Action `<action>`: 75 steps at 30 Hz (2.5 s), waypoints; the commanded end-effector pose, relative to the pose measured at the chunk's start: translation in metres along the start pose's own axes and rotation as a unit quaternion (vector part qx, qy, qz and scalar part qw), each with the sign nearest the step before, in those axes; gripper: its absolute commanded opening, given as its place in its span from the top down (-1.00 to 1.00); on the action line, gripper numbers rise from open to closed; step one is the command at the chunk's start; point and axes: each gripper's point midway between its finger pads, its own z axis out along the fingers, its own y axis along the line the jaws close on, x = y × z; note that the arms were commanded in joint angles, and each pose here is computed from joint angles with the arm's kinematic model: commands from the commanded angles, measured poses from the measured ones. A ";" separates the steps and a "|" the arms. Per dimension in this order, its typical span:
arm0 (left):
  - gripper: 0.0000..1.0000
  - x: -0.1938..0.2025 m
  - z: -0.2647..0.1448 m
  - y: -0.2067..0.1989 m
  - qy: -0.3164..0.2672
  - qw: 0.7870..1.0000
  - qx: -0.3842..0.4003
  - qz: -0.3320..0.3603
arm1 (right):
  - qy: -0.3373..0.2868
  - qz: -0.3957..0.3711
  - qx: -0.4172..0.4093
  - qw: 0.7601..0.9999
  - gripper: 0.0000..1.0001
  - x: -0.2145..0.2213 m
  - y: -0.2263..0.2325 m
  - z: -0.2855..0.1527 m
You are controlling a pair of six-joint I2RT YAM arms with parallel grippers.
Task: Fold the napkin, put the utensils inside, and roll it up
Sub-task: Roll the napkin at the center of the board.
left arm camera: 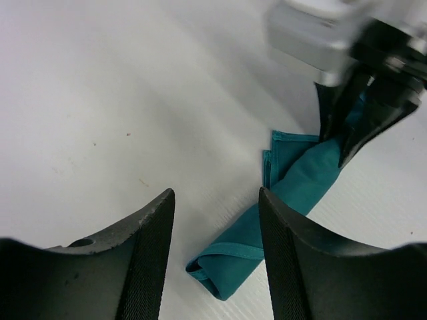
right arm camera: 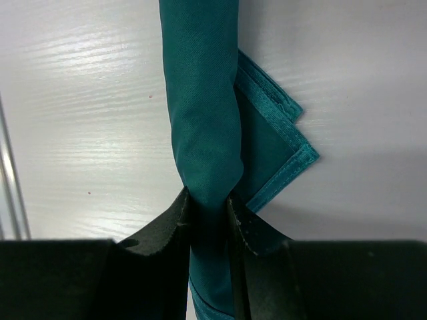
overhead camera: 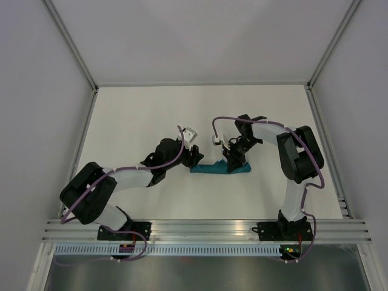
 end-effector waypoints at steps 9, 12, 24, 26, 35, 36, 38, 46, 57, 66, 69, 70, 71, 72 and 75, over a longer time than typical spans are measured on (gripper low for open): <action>-0.22 0.000 0.022 -0.055 0.003 0.965 0.019 0.260 | 0.074 0.069 -0.066 0.993 0.97 0.038 -0.023 0.020; -0.39 0.010 0.030 -0.068 0.013 0.954 0.033 0.296 | 0.079 0.074 -0.068 0.992 0.97 0.039 -0.024 0.022; -0.46 0.047 0.056 -0.090 0.054 0.909 0.042 0.410 | 0.082 0.087 -0.071 0.990 0.97 0.041 -0.029 0.023; -0.47 0.048 0.060 -0.086 0.061 0.904 0.032 0.422 | 0.082 0.088 -0.071 0.990 0.98 0.041 -0.029 0.023; -0.28 0.073 0.067 -0.077 0.118 0.878 0.042 0.463 | 0.080 0.100 -0.082 0.988 0.99 0.041 -0.029 0.021; -0.23 0.076 0.067 -0.077 0.124 0.876 0.048 0.464 | 0.080 0.100 -0.085 0.988 0.99 0.041 -0.029 0.021; -0.01 0.086 0.065 -0.080 0.144 0.874 0.067 0.459 | 0.077 0.103 -0.085 0.988 0.99 0.041 -0.030 0.020; 0.64 0.112 0.061 -0.094 0.204 0.881 0.131 0.407 | 0.049 0.101 -0.073 0.991 0.29 0.025 -0.030 0.013; 0.65 0.125 0.055 -0.097 0.243 0.913 0.183 0.273 | -0.067 0.114 0.055 0.990 -0.21 -0.023 -0.058 -0.050; 0.63 0.131 0.053 -0.095 0.277 0.918 0.217 0.181 | -0.185 0.154 0.155 0.958 -0.24 -0.025 -0.087 -0.110; 0.62 0.141 0.047 -0.097 0.300 0.911 0.238 0.151 | -0.186 0.124 0.181 0.958 -0.23 -0.019 -0.075 -0.118; 0.62 0.139 0.048 -0.095 0.302 0.912 0.240 0.137 | -0.189 0.106 0.191 0.957 -0.23 -0.020 -0.072 -0.120; 0.62 0.143 0.046 -0.095 0.313 0.909 0.246 0.125 | -0.194 0.085 0.208 0.955 -0.23 -0.025 -0.066 -0.129; 0.62 0.145 0.044 -0.098 0.319 0.905 0.259 0.113 | -0.189 0.076 0.208 0.957 -0.23 -0.018 -0.059 -0.123; 0.62 0.144 0.045 -0.097 0.329 0.900 0.276 0.076 | -0.185 0.034 0.215 0.958 -0.22 -0.015 -0.040 -0.122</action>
